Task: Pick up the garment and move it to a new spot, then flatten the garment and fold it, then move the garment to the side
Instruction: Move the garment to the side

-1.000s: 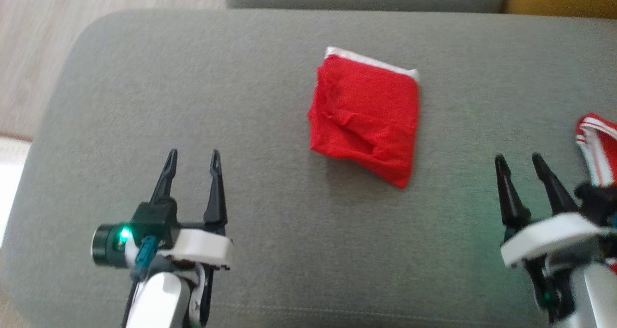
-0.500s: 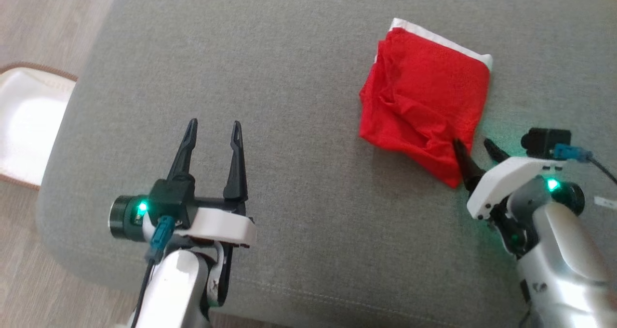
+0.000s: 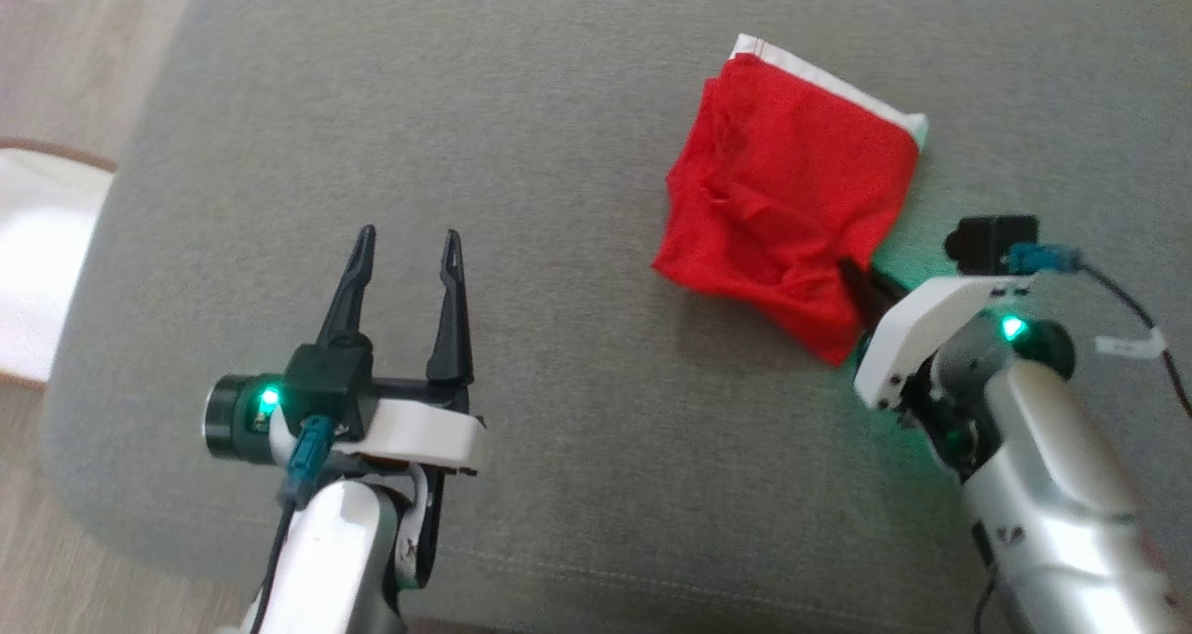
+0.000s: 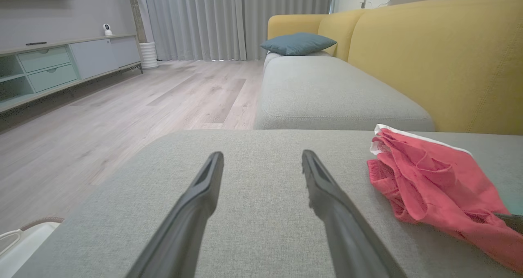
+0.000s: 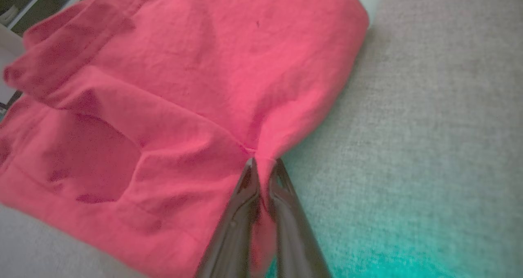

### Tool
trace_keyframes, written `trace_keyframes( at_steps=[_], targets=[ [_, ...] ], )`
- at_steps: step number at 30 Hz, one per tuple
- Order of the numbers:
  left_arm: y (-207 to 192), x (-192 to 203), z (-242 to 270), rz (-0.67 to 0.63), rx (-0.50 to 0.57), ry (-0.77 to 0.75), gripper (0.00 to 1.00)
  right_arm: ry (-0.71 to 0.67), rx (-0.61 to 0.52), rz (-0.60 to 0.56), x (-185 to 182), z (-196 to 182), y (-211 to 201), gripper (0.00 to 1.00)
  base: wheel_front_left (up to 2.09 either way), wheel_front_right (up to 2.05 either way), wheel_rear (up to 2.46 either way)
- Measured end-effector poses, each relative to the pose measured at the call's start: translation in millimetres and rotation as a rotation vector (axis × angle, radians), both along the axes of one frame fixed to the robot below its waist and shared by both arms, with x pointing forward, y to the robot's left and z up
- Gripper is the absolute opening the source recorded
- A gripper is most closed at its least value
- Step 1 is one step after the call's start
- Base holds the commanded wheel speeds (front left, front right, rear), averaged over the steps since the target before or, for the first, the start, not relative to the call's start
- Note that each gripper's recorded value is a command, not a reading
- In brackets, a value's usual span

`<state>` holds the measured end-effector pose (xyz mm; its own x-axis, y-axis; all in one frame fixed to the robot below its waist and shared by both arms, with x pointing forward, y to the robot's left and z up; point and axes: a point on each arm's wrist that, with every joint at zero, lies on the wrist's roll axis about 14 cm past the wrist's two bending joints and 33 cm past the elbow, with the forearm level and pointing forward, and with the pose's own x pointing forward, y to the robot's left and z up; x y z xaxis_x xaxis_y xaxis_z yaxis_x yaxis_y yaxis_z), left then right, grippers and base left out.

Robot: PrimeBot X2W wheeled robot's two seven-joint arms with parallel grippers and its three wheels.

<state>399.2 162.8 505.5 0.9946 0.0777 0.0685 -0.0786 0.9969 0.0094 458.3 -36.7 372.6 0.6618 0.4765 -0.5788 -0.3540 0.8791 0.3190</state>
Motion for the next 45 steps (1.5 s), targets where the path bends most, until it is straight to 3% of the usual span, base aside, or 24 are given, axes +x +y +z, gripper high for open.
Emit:
trace_keyframes(
  at_steps=[9, 23, 34, 45],
  targets=[
    [-38.1, 17.3, -1.3, -0.122, -0.009, -0.01, 1.0, -0.04, -0.043, -0.032, -38.9, -1.8, -42.3, 0.0, 0.0, 0.0, 0.0],
    [-149.4, 39.1, -5.1, -0.465, -0.035, -0.031, 1.0, -0.045, -0.262, -0.23, -98.3, 8.0, -181.3, 0.0, 0.0, 0.0, 0.0],
    [-184.1, 55.4, -21.9, -0.558, -0.051, -0.013, 1.0, -0.232, -0.445, -0.304, -46.6, 63.2, -264.9, 0.0, 0.0, 0.0, 0.0],
    [-196.3, 66.0, -34.7, -0.594, -0.065, 0.001, 1.0, -0.147, -0.642, -0.467, -59.7, 69.9, -365.7, 0.0, 0.0, 0.0, 0.0]
  ],
)
